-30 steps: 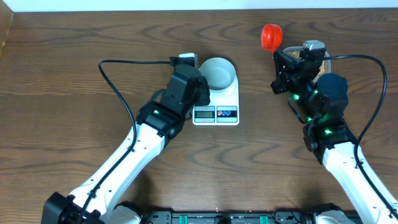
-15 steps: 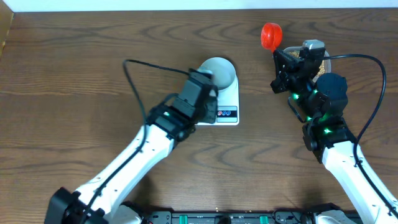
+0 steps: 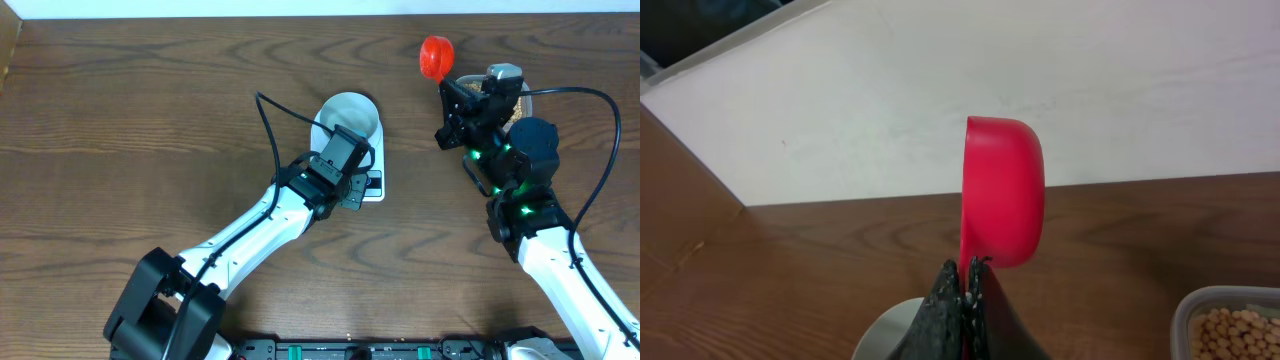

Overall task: Scoop item into bowl and weigh 50g on scale
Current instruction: 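Move the left gripper down to the scale's TARE button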

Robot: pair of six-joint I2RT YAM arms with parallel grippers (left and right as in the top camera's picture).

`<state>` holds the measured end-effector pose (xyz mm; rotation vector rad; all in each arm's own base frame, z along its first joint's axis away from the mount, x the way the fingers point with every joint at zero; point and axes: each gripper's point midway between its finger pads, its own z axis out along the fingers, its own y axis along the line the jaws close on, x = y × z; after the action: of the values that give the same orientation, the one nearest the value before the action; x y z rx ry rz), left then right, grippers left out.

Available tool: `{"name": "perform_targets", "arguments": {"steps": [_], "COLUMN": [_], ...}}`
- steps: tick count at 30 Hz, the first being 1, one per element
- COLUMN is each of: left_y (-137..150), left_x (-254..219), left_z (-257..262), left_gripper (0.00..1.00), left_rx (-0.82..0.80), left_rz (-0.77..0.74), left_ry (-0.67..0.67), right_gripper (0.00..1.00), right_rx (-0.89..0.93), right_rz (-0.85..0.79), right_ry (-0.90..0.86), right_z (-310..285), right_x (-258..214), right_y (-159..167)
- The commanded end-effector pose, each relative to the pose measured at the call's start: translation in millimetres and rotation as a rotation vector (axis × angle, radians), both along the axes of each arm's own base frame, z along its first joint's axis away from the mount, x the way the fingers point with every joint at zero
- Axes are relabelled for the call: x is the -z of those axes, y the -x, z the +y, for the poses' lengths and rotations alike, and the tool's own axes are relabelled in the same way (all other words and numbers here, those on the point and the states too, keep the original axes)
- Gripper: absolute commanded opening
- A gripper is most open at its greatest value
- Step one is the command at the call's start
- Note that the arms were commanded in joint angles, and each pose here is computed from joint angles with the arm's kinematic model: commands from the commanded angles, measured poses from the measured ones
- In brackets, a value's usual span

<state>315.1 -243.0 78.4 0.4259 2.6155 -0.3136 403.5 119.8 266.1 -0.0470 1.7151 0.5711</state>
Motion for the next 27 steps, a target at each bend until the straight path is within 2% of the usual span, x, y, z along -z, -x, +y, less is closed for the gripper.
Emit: {"name": "perform_targets", "arguments": {"steps": [1,27], "left_y": [-7,-19], "left_x": [-1,31], "left_z": [-7,-20], "left_gripper": [0.07,0.07], "left_rx": [0.018,0.093], "left_rz": [-0.017,-0.030], "left_ry": [0.008,-0.020], "right_gripper": [0.01,0.01], "right_rx": [0.022,0.021], "right_rz": [-0.037,-0.040], "right_ry": [0.008,0.004], "right_z": [-5,-3], "right_x": [-13,-4], "right_y": [-5,-16]}}
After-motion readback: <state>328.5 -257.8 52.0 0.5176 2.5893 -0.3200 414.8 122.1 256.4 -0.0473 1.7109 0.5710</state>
